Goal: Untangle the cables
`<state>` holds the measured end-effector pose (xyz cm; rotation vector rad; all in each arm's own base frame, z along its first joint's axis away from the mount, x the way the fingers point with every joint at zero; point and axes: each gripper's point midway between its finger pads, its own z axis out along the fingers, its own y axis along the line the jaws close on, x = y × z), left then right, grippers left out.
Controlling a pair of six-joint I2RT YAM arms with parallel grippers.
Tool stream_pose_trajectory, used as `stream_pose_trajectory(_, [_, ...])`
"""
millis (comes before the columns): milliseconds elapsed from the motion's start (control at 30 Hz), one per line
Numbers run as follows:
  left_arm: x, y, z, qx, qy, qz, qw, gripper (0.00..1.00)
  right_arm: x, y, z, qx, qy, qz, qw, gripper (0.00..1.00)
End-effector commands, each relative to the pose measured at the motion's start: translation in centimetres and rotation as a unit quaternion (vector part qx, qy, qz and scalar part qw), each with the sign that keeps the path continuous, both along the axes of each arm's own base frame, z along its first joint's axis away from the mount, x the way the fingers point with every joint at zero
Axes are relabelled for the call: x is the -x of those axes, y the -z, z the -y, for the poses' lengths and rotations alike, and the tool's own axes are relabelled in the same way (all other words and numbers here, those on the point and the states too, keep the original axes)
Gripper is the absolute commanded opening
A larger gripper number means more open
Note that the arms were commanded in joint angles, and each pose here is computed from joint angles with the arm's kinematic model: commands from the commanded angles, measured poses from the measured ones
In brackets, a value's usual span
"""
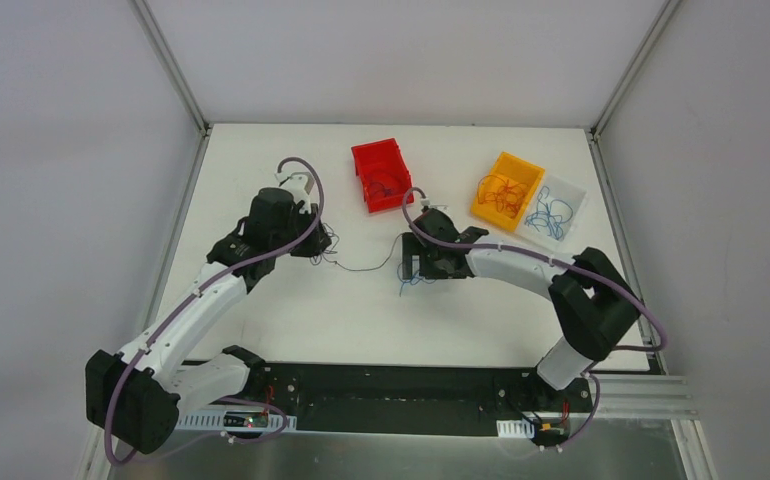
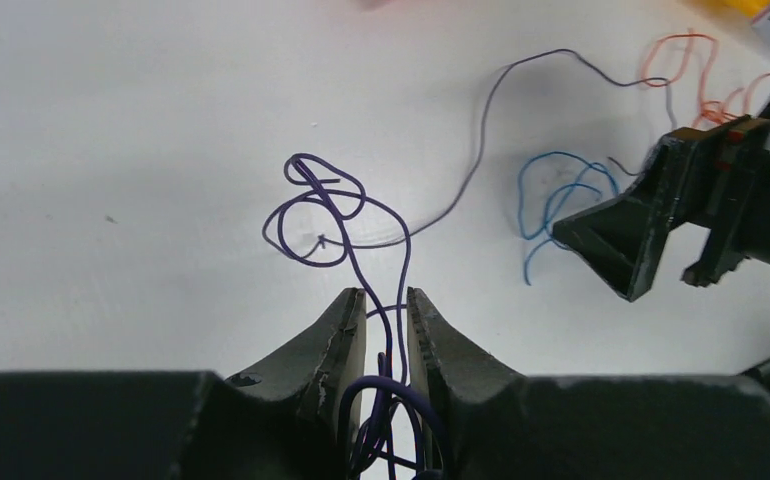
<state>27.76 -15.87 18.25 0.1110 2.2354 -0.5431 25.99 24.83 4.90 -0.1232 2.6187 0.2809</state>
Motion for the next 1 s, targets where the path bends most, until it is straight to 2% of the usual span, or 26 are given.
stream_pose_trajectory(0, [-2.1,0.7,-2.2,-0.030,-0.069,0.053,0.996,0.22,-1.4,-0.2,1.3,0.064,0.058,0.020,0.996,0.98])
stream_pose_trajectory(133, [-2.3,1.9,-3.7,-0.036,-0.104,0.085,0.990,0.24,-1.1,0.9,1.1,0.082,0.049,0.014,0.995,0.97])
stream_pose_trajectory(167, [-2.3,2.3,-3.8,-0.035,-0.107,0.092,0.989,0.24,-1.1,1.1,1.0,0.082,0.047,0.013,0.995,0.95])
stream_pose_trajectory(200, [-2.3,2.6,-3.9,-0.038,-0.108,0.096,0.989,0.24,-1.0,1.2,0.8,0.084,0.044,0.011,0.995,0.88])
stream_pose_trajectory(233, [-2.2,3.2,-4.1,-0.042,-0.109,0.094,0.989,0.25,-0.9,1.4,0.7,0.085,0.041,0.007,0.995,0.80])
stream_pose_trajectory(267, [-2.4,3.3,-4.1,-0.041,-0.110,0.101,0.988,0.24,-0.8,1.4,0.6,0.084,0.038,0.004,0.996,0.68])
stream_pose_trajectory(333, [-2.4,4.0,-4.2,-0.047,-0.108,0.104,0.988,0.24,-0.5,1.1,0.6,0.078,0.036,0.003,0.996,0.31])
stream_pose_trajectory(367, [-2.4,4.4,-4.2,-0.049,-0.107,0.105,0.987,0.24,-0.4,0.7,0.7,0.070,0.036,0.006,0.997,0.17])
stream_pose_trajectory(433, [-2.5,4.8,-4.3,-0.047,-0.106,0.115,0.987,0.24,-0.3,-0.9,0.8,0.040,0.041,0.020,0.998,0.01])
stream_pose_trajectory(567, [-2.5,5.2,-4.5,-0.042,-0.115,0.129,0.984,0.24,-1.1,-5.5,2.1,-0.034,0.063,0.039,0.997,0.00])
stream_pose_trajectory(700, [-2.3,5.2,-4.6,-0.040,-0.114,0.129,0.984,0.24,-3.0,-10.3,5.6,-0.083,0.109,0.074,0.988,0.00])
stream_pose_trajectory(833, [-2.4,5.3,-4.4,-0.038,-0.112,0.126,0.985,0.24,-5.2,-13.4,10.8,-0.076,0.182,0.125,0.972,0.00])
stream_pose_trajectory(967, [-2.4,5.2,-4.1,-0.034,-0.108,0.125,0.986,0.24,-7.3,-14.7,16.9,-0.062,0.295,0.149,0.942,0.00])
